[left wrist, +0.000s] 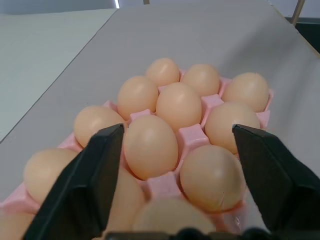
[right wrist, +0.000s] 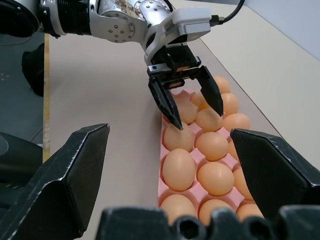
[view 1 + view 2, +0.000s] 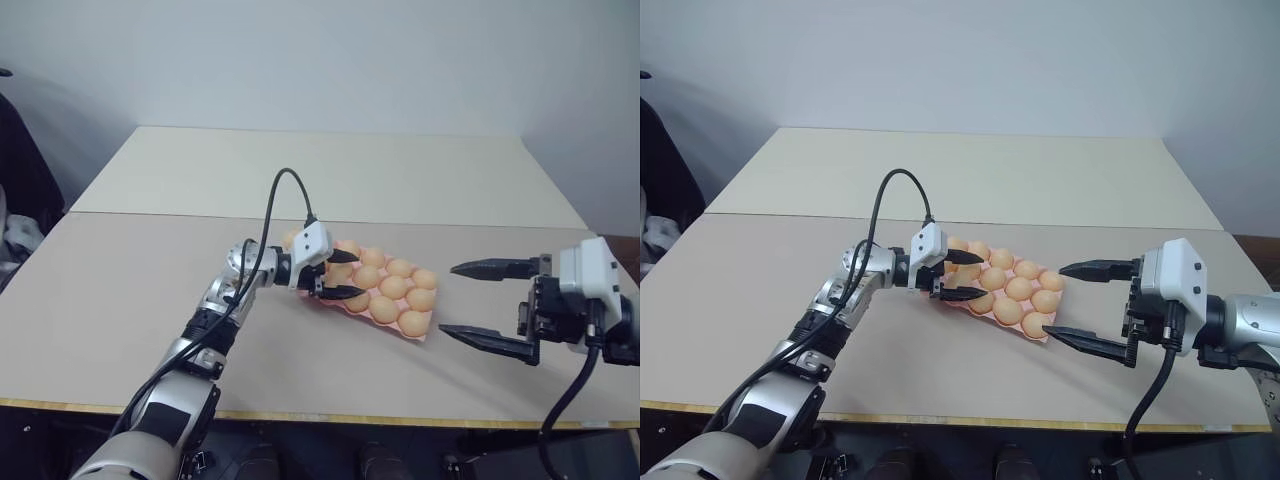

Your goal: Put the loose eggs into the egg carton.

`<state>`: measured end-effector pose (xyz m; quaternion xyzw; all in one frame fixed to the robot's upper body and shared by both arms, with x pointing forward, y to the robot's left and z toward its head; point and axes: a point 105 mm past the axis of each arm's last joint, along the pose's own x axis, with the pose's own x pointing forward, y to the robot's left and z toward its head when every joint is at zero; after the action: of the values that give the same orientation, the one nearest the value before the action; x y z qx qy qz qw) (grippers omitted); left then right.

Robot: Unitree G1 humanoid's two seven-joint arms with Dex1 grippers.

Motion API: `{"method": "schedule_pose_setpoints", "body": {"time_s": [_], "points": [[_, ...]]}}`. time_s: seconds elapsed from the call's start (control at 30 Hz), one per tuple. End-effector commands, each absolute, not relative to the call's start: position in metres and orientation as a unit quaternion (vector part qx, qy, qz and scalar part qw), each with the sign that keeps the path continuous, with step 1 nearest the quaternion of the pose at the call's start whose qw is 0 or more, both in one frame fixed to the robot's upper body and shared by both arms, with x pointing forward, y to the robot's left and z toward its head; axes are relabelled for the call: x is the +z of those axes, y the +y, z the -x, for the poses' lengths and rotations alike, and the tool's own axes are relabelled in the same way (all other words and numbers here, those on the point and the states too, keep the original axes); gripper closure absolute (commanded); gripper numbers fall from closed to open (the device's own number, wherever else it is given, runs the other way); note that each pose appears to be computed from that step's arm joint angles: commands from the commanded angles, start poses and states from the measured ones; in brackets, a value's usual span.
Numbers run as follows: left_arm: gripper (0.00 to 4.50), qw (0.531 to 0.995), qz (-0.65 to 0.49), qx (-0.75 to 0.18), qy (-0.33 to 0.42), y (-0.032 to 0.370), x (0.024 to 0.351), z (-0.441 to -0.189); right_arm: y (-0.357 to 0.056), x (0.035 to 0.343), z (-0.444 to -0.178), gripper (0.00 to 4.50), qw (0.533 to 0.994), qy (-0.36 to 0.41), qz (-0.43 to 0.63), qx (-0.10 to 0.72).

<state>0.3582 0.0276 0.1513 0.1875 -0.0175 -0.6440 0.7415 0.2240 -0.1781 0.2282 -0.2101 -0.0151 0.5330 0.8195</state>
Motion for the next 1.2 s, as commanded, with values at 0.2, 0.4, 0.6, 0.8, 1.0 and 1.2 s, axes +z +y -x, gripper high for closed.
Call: {"method": "schedule_pose_setpoints", "body": {"time_s": [0.2, 0.4, 0.6, 0.8, 1.0, 1.2], "points": [[0.02, 0.752, -0.206, -0.624, -0.056, 0.055, 0.178, -0.356, -0.174, 0.237, -0.225, 0.0, 0.815, -0.04, 0.219, 0.535], [0.02, 0.775, -0.221, -0.59, -0.057, 0.123, 0.2, -0.349, -0.175, 0.237, -0.232, 0.0, 0.817, -0.042, 0.214, 0.534], [0.02, 0.797, -0.248, -0.549, -0.039, 0.195, 0.217, -0.323, -0.177, 0.235, -0.241, 0.0, 0.823, -0.048, 0.21, 0.525], [0.02, 0.817, -0.235, -0.527, 0.003, 0.236, 0.216, -0.277, -0.179, 0.23, -0.242, 0.0, 0.82, -0.038, 0.201, 0.535], [0.02, 0.841, -0.229, -0.491, 0.016, 0.24, 0.21, -0.262, -0.183, 0.224, -0.237, 0.0, 0.809, -0.016, 0.199, 0.553], [0.02, 0.849, -0.223, -0.479, 0.014, 0.239, 0.214, -0.26, -0.181, 0.225, -0.244, 0.0, 0.81, -0.025, 0.202, 0.55]]}}
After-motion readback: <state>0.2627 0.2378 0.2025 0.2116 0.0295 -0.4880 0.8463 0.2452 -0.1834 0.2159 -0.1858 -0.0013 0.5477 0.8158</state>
